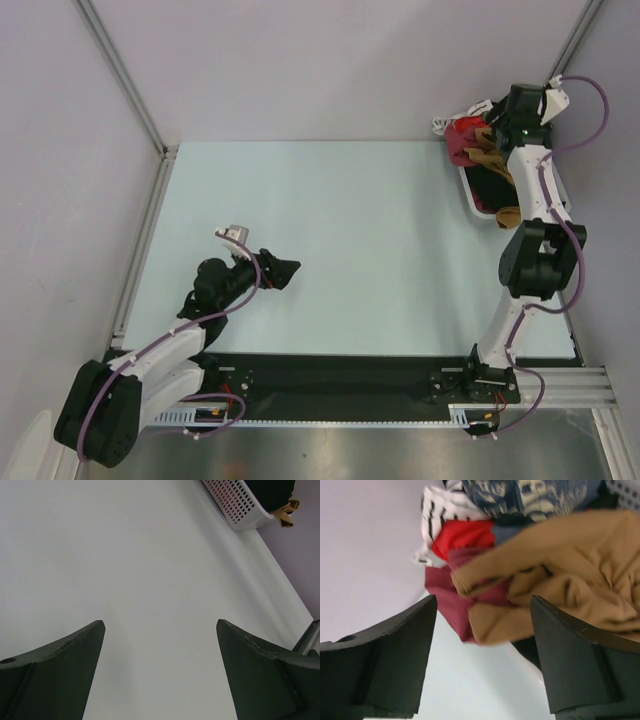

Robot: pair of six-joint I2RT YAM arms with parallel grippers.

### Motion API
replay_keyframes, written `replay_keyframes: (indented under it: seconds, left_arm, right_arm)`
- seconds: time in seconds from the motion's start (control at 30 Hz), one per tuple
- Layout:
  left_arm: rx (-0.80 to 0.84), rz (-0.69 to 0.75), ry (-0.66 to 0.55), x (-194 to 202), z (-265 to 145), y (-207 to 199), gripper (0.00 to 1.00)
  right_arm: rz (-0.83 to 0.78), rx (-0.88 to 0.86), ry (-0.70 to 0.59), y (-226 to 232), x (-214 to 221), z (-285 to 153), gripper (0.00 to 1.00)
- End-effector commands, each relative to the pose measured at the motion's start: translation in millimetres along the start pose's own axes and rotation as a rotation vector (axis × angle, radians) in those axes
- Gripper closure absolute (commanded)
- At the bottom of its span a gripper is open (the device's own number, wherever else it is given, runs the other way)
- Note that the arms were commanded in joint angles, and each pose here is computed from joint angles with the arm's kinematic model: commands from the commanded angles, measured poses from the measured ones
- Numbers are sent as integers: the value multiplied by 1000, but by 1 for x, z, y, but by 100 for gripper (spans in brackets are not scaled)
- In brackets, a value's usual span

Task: Fold and stack the tank tops
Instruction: Grab the tank top from the pile

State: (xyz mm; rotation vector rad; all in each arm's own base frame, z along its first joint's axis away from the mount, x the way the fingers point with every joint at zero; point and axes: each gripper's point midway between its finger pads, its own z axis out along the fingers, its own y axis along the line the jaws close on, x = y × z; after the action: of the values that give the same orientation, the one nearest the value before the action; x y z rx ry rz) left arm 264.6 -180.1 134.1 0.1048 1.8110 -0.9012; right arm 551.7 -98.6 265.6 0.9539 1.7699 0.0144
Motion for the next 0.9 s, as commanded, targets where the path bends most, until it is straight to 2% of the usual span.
replay_keyframes:
  seconds: [0.0, 0.13, 0.17, 0.23, 0.33, 0.4, 0.47, 0.5, 0.53, 0.63, 0.67, 0.77, 0.87]
  left_arm:
    - [74, 3, -37, -19, 6, -20, 0]
    - [79, -2, -24, -16, 8, -21, 0]
    - [82, -3, -22, -15, 9, -22, 0]
    - [79, -3, -17, -15, 10, -21, 0]
    - [73, -3, -4, -12, 12, -19, 0]
    - [69, -1, -1, -12, 13, -19, 0]
    - [64, 0, 3, -11, 14, -18, 0]
    - [60, 6, 2, -11, 14, -17, 0]
    - [56, 9, 0, -12, 14, -16, 0]
    - [49, 16, -1, -12, 13, -16, 0]
    - [51, 16, 0, -11, 13, -16, 0]
    - [50, 23, 0, -11, 14, -17, 0]
    - [47, 29, 5, -10, 15, -18, 0]
  right_arm:
    - [-101, 81, 3, 1, -3, 21, 18]
    - [-97, 73, 6, 11, 11, 53, 14]
    - [-74, 53, -14, 21, 1, 55, 13]
    - [-80, 69, 39, 18, 23, 72, 13]
    - [-58, 47, 44, 37, 20, 69, 21]
    - [-61, 15, 31, 50, 20, 61, 60]
    - [-39, -31, -15, 65, -2, 37, 100]
    - [-38, -41, -44, 69, -12, 27, 100]
    - [-25, -78, -103, 80, -40, -1, 100]
    - [-20, -134, -224, 100, -86, -55, 100]
    - [14, -178, -282, 105, -118, -93, 100]
    - [61, -302, -340, 121, -150, -165, 100]
    - [64, -310, -337, 112, -147, -177, 100]
